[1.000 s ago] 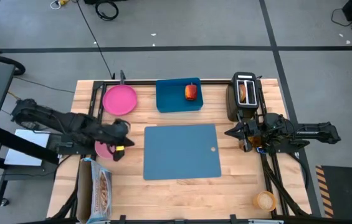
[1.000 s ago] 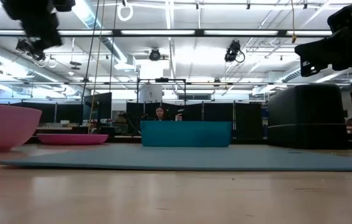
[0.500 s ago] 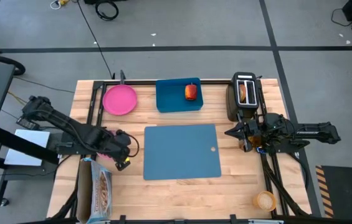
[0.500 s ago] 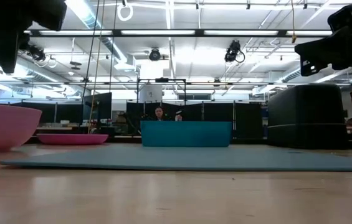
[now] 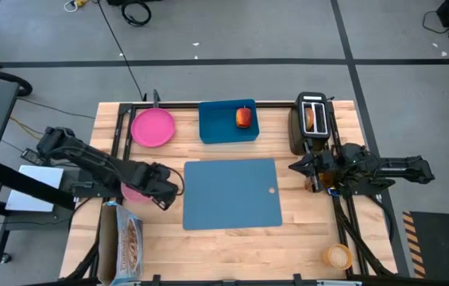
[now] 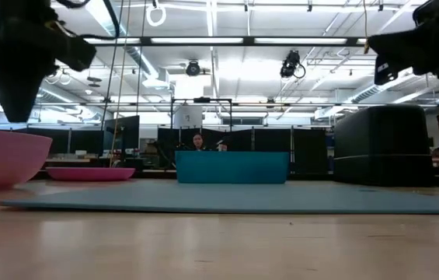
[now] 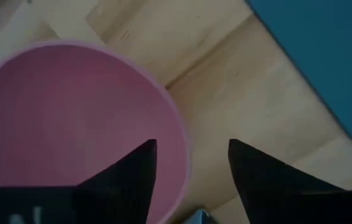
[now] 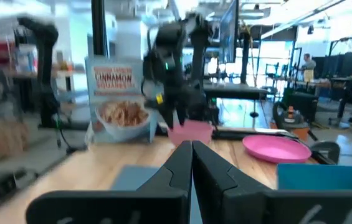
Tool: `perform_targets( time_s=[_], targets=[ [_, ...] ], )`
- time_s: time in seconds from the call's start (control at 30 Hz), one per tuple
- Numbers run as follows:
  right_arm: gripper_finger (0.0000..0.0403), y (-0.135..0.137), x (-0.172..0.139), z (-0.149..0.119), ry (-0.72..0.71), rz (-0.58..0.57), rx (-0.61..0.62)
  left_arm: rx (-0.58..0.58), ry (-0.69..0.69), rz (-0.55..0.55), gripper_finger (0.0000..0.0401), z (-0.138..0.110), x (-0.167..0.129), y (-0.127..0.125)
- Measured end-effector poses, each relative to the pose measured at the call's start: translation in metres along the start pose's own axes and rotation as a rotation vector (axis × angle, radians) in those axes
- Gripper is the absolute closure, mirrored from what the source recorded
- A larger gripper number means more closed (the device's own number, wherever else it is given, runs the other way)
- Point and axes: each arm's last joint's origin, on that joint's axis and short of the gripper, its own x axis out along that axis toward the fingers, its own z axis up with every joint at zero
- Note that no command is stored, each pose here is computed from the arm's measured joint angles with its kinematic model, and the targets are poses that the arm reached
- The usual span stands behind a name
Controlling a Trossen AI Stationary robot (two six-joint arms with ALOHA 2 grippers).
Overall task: Arrange a breakfast setting
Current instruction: Put the pink bowl on the middle of the blue tablemat
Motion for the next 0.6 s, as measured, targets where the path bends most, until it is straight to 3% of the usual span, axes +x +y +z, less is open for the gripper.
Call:
perform_targets(
  time_s=[0.17, 0.4, 0.6],
  targets=[
    [0.0382, 0.0, 0.0, 0.007, -0.068, 0.006, 0.167, -0.024, 0.068, 0.06, 0.02, 0.008, 0.016, -0.006],
    [0.0382, 0.001, 0.0, 0.007, -0.072, 0.022, 0.177, -0.064, 0.141, 0.099, 0.0223, 0.011, 0.033, -0.014],
    [0.0382, 0.005, 0.0, 0.007, -0.068, 0.063, 0.186, -0.088, 0.191, 0.131, 0.0272, 0.011, 0.044, -0.019]
  ],
)
